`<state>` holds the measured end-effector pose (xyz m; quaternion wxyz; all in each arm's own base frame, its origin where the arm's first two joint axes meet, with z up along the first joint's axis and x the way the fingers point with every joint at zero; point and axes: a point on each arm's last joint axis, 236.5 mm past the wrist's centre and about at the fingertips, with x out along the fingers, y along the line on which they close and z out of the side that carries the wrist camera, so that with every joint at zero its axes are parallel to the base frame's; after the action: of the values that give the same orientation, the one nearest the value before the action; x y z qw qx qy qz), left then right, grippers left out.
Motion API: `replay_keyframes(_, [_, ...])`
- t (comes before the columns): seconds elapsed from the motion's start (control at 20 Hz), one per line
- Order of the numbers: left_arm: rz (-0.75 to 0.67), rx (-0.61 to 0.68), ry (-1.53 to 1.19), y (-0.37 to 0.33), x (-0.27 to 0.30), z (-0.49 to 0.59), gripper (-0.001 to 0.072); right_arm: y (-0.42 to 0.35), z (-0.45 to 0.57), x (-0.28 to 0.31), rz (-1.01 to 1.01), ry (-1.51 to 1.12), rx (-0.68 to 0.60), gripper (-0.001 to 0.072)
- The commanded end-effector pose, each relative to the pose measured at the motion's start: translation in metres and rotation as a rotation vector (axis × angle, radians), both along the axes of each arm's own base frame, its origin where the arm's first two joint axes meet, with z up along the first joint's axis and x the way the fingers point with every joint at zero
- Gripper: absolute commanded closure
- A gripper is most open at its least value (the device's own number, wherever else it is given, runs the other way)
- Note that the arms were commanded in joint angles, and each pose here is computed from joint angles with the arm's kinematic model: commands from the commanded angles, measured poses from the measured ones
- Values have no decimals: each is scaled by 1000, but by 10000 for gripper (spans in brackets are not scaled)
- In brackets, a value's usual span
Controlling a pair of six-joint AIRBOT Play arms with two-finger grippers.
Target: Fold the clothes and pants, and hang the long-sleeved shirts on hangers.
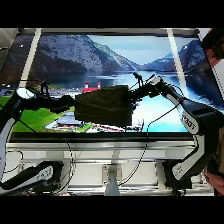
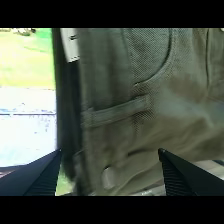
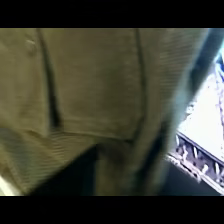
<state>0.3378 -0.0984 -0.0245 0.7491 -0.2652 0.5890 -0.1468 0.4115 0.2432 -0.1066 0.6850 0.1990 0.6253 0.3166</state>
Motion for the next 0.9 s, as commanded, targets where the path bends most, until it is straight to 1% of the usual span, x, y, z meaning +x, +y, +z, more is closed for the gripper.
replay_keyframes(0.0, [5, 3, -5, 1, 2, 0, 15, 16, 15, 10, 19, -58, 10, 683])
replay_keyframes(0.15, [7, 2, -5, 1, 2, 0, 15, 11, 43, 27, 25, -120, 22, 686])
replay_keyframes(0.25, [7, 3, -6, 2, 2, 0, 15, -5, 73, 43, 12, -207, -2, 687])
replay_keyframes(0.4, [42, 21, -53, 8, 15, 2, 14, -57, 134, 66, -81, -342, -82, 687])
replay_keyframes(0.5, [36, 43, -113, 12, 27, 9, 15, -111, 179, 65, -181, -402, -168, 687])
replay_keyframes(0.65, [-29, 81, -242, 14, 46, 39, 14, -216, 245, 42, -384, -470, -332, 687])
replay_keyframes(0.75, [-40, 96, -319, 15, 56, 65, 15, -287, 283, 7, -566, -480, -432, 687])
replay_keyframes(0.85, [-38, 105, -387, 15, 61, 92, 15, -355, 312, -43, -790, -446, -542, 688])
